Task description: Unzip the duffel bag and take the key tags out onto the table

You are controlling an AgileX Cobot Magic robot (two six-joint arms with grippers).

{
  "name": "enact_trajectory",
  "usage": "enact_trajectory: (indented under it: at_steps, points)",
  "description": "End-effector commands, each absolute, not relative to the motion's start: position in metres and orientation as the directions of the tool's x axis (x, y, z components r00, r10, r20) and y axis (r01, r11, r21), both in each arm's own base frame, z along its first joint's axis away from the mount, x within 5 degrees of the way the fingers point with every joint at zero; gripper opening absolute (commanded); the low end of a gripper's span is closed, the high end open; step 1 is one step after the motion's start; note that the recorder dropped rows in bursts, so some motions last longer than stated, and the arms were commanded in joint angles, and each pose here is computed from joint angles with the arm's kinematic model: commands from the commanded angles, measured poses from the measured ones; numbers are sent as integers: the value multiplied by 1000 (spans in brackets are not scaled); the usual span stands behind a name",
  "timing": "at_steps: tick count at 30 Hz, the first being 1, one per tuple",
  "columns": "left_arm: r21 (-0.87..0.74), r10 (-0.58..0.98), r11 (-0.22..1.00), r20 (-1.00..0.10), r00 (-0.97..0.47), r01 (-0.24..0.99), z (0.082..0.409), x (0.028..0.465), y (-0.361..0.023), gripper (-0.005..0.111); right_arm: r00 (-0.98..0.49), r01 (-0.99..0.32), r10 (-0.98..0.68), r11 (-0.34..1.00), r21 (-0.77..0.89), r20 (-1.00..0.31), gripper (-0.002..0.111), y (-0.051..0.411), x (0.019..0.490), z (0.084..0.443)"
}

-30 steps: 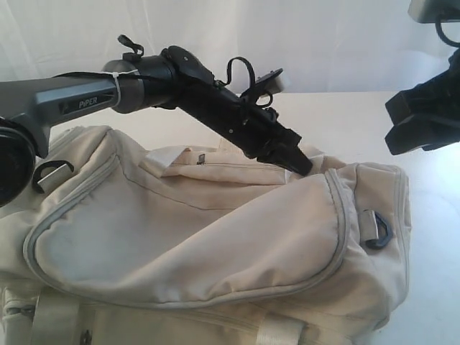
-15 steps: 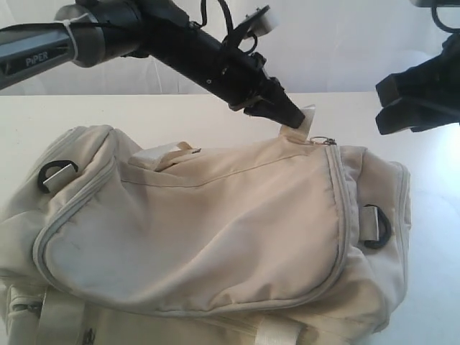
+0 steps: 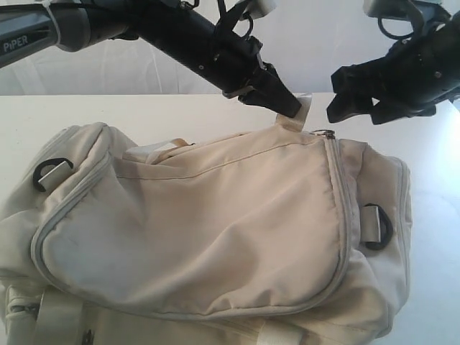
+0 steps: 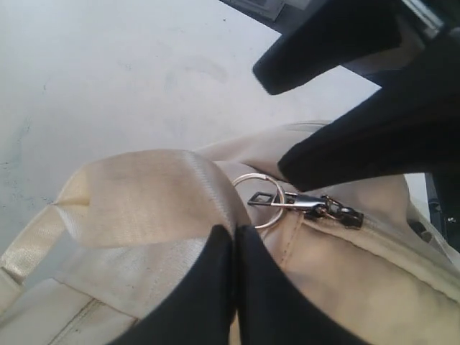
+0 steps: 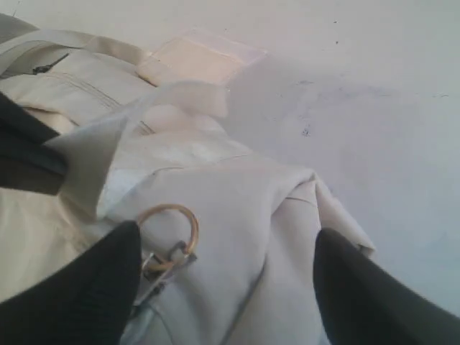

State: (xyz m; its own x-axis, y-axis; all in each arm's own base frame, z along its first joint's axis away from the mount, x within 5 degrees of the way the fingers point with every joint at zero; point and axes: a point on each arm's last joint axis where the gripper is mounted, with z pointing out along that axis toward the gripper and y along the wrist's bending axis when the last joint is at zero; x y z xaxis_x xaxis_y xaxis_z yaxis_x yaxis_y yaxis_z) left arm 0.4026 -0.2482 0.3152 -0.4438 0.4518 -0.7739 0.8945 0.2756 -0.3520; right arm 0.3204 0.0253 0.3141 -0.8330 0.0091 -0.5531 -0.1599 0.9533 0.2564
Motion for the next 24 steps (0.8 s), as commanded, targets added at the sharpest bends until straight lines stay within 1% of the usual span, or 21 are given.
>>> enact_trajectory:
  at_steps: [1, 6, 9, 13, 19, 24]
  points:
    - [-378, 403, 209, -807, -431, 902, 340, 390, -249, 0, -862, -156, 45, 924, 349, -505, 63, 25, 336, 310]
    - [-376, 404, 207, -808, -429, 903, 340, 390, -249, 0, -901, -113, 117, 867, 486, -418, 63, 10, 343, 302]
    - [-363, 409, 199, -814, -413, 910, 340, 390, -249, 0, -926, -107, 135, 801, 590, -352, 62, 2, 342, 297]
    - [-363, 410, 198, -813, -413, 911, 340, 390, -249, 0, -940, -109, 151, 718, 687, -306, 62, 0, 343, 295]
    - [-363, 410, 195, -814, -412, 911, 340, 389, -249, 0, -952, -82, 160, 685, 724, -260, 55, 1, 351, 280]
    - [-363, 410, 195, -814, -412, 911, 340, 389, -249, 0, -952, -85, 168, 662, 745, -258, 54, 2, 355, 276]
